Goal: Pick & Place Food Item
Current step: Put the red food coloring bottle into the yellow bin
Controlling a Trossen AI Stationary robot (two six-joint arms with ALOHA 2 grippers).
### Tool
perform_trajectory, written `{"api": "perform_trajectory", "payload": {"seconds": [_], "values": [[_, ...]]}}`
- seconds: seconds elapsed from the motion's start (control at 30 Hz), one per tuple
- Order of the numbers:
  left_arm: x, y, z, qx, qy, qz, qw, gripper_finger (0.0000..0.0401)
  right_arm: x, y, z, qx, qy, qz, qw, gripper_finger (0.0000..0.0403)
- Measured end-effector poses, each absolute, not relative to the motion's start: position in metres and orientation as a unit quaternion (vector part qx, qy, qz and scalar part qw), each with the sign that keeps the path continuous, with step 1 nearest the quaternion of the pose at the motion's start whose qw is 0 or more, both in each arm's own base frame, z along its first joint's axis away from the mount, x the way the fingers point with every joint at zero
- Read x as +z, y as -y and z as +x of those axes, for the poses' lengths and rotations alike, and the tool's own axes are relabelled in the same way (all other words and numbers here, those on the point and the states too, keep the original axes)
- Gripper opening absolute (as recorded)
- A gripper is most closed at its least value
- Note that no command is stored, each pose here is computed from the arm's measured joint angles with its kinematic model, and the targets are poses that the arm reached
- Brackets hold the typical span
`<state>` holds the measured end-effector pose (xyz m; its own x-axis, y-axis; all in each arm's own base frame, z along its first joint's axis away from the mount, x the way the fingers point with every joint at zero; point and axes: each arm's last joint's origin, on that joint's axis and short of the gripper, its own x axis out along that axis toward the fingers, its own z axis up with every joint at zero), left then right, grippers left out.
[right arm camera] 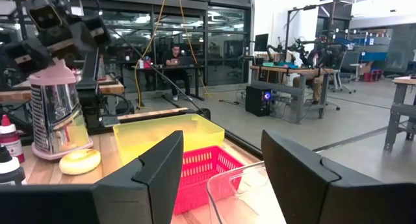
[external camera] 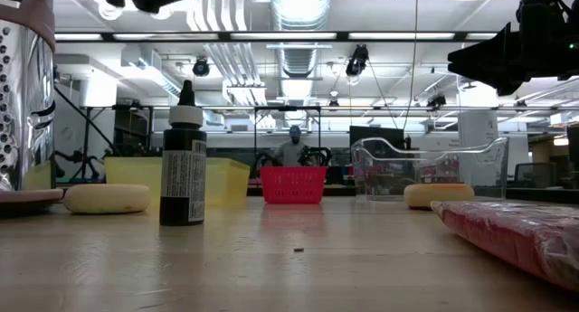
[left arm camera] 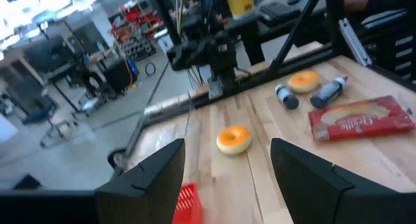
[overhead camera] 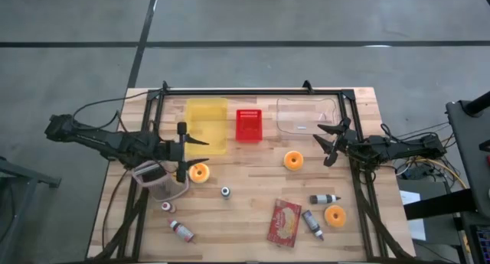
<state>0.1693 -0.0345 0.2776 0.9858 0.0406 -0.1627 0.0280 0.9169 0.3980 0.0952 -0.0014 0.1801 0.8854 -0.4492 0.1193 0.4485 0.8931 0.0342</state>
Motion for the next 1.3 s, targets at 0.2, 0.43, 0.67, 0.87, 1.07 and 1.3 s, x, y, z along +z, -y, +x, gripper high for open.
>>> {"api": "perform_trajectory", "payload": {"seconds": [0.2, 0.43, 0.67, 0.87, 1.07, 1.3], "values": [[0.304, 0.042, 0.168, -0.016, -0.076, 0.216, 0.973, 0.0232, 0.18, 0.001, 0.095, -0.231, 0.062, 0.003, 0.971, 0.0203], [0.309, 0.058, 0.175, -0.015, -0.08, 0.216, 0.973, 0.0232, 0.18, 0.001, 0.095, -0.231, 0.062, 0.003, 0.971, 0.0203], [0.317, 0.081, 0.182, 0.016, -0.105, 0.246, 0.964, 0.0232, 0.18, 0.001, 0.095, -0.231, 0.062, 0.003, 0.971, 0.0203], [0.313, 0.1, 0.185, 0.083, -0.142, 0.239, 0.957, 0.0232, 0.18, 0.001, 0.095, -0.231, 0.062, 0.003, 0.971, 0.0203], [0.312, 0.125, 0.186, 0.078, -0.141, 0.236, 0.958, 0.0232, 0.18, 0.001, 0.095, -0.231, 0.062, 0.003, 0.971, 0.0203], [0.31, 0.143, 0.181, 0.063, -0.149, 0.198, 0.967, 0.0232, 0.18, 0.001, 0.095, -0.231, 0.062, 0.003, 0.971, 0.0203]]}}
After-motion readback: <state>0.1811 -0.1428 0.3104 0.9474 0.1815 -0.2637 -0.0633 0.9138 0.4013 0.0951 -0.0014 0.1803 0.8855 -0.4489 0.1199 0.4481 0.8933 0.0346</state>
